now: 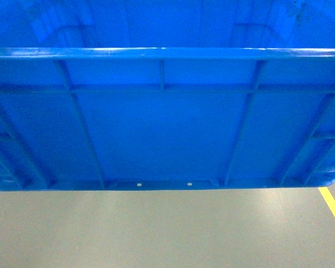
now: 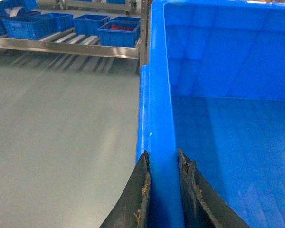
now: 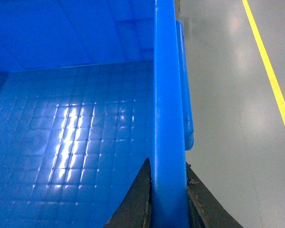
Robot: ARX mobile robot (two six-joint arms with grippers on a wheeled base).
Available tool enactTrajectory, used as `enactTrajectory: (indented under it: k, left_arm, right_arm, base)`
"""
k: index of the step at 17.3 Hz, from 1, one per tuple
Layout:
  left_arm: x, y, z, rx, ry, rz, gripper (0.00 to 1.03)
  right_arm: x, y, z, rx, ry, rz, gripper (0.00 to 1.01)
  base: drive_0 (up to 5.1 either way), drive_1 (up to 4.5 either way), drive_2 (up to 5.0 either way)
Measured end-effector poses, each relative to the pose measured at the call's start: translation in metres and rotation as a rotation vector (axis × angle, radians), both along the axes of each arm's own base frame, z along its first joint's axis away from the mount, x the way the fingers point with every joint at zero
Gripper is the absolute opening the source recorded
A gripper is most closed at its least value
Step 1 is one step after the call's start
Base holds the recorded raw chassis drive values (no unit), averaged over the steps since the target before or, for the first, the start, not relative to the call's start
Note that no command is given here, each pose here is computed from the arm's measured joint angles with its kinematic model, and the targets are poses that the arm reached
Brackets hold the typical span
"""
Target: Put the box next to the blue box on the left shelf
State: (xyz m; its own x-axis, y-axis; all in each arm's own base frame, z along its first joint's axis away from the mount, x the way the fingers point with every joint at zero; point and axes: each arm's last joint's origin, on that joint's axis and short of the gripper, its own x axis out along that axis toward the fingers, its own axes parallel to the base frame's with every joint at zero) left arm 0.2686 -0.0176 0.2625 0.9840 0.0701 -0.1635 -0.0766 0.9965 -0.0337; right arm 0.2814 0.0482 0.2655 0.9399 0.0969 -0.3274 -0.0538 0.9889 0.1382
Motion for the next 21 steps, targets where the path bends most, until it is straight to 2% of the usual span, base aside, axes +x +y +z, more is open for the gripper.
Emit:
enactTrajectory:
  k: [21]
  left_arm:
    - [0.0,0.0,-0.001,-0.001,0.007,0.001,0.11]
  right_arm:
    - [0.0,0.0,-0.0004,-0.004,0.003,0.001,0.09]
  base:
    - [0.0,4.04,-4.0]
